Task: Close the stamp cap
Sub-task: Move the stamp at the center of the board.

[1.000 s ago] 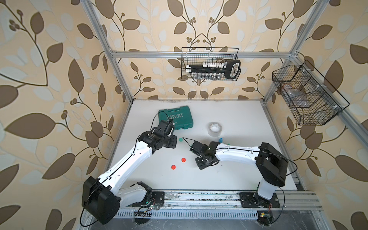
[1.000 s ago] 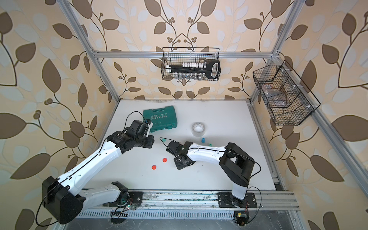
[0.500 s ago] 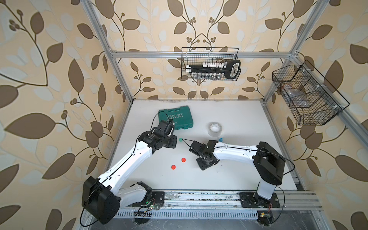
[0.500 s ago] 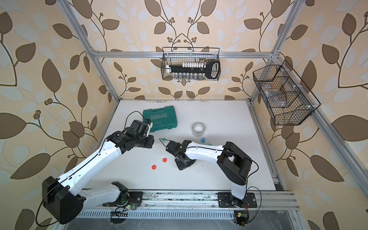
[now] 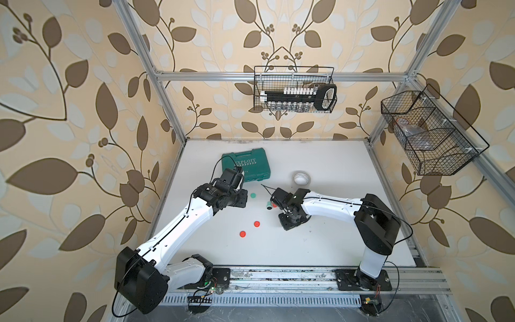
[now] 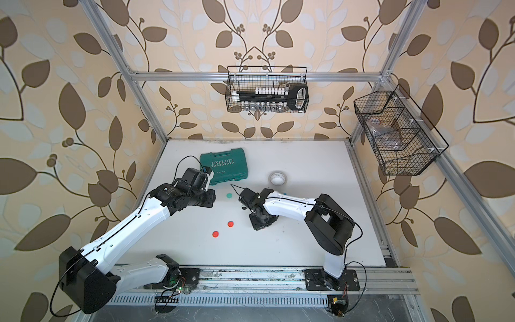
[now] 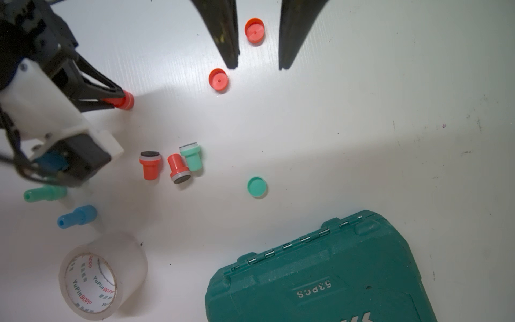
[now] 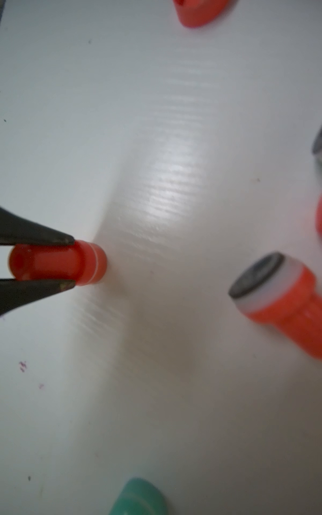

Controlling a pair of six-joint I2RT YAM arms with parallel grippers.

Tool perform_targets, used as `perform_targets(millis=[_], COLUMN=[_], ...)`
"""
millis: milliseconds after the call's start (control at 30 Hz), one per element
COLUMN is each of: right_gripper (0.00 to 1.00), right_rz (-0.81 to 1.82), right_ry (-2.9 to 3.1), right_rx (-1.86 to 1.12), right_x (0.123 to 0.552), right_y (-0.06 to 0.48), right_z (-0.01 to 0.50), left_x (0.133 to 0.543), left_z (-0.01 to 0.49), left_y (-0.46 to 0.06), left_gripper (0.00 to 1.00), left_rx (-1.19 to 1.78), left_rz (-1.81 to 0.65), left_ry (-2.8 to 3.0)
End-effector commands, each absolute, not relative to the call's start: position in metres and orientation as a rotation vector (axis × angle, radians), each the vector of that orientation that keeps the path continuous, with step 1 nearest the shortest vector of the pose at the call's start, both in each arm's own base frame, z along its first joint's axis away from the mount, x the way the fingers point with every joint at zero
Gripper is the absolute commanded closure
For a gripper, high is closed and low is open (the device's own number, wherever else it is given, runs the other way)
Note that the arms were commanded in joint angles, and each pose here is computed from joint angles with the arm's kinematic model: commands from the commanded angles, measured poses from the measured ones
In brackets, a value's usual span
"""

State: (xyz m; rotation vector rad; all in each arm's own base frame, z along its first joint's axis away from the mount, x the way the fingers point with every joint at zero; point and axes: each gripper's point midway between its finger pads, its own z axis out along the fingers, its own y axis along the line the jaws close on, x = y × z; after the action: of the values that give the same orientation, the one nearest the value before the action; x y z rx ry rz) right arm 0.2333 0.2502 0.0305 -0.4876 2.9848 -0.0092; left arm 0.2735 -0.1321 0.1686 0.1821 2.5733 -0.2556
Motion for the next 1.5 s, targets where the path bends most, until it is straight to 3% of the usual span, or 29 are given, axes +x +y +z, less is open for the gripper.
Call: perform_targets(millis=[0, 600, 900, 1467], right_gripper=[1.00, 0.97, 0.81, 0.85], right_rz=[-0.100, -0.062, -0.045, -0.093], right_ry=[3.013, 3.016, 2.994, 2.998], right_rx=[-0.481, -0.368, -0.373, -0.371], right_x=[0.241, 0.335, 0.342, 0.342], right_y=[0.219, 0.192, 0.195, 0.185], right_z=[0.028, 0.038, 0.052, 0.051], left_x=[0.273, 0.273, 0.273, 0.273], left_z=[0.168, 0.168, 0.168, 0.165], left_y=[-0.128, -0.126, -0.126, -0.126], left_gripper=[0.72, 0.72, 0.71, 0.71], left_rx=[0.183, 0.179, 0.180, 0.181], left_rz=[-0.241, -0.231, -0.231, -0.226], left_ry=[2.575, 2.572, 2.574, 2.582])
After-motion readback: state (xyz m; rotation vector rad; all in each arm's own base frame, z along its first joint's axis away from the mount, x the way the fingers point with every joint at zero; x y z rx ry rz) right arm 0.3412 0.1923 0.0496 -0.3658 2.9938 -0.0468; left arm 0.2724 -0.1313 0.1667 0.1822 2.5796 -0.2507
